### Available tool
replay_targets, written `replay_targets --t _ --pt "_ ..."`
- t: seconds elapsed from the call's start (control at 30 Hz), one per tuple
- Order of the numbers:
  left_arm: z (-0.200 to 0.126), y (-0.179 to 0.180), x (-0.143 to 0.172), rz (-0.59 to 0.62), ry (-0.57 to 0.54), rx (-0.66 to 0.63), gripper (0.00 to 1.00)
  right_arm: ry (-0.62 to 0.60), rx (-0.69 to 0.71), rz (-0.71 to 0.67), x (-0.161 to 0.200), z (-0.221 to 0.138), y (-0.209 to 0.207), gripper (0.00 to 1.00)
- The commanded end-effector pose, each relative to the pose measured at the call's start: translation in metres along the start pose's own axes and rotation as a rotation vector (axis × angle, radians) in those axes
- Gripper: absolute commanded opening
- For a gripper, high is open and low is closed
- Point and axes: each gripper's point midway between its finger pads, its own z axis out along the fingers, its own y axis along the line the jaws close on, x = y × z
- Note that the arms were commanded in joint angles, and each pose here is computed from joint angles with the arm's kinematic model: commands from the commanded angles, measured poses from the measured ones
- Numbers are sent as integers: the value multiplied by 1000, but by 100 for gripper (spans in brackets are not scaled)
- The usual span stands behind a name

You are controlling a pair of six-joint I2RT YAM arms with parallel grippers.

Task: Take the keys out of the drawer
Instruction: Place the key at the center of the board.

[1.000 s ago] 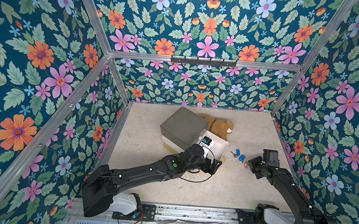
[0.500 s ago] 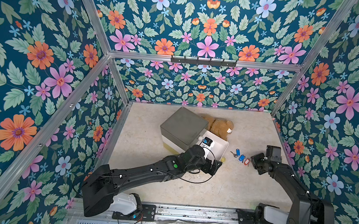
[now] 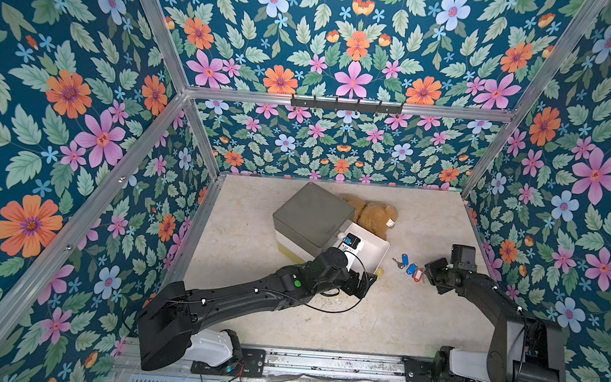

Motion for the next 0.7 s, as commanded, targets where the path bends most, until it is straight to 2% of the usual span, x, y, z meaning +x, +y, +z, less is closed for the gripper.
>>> replay_targets --t 0.0,0.33,0.57,0.67 --pt "-1 -1 -6 6 -26 -1 99 -7 -5 -7 -2 1 -2 0" --pt "-1 0 -5 1 -27 -3 99 -1 0 2 -3 1 -9 5" --pt "-2 0 -5 0 -29 -3 99 5 -3 3 -3 1 -10 13" --pt "-2 -1 -6 0 -30 -4 99 13 -6 3 -2 1 -10 20"
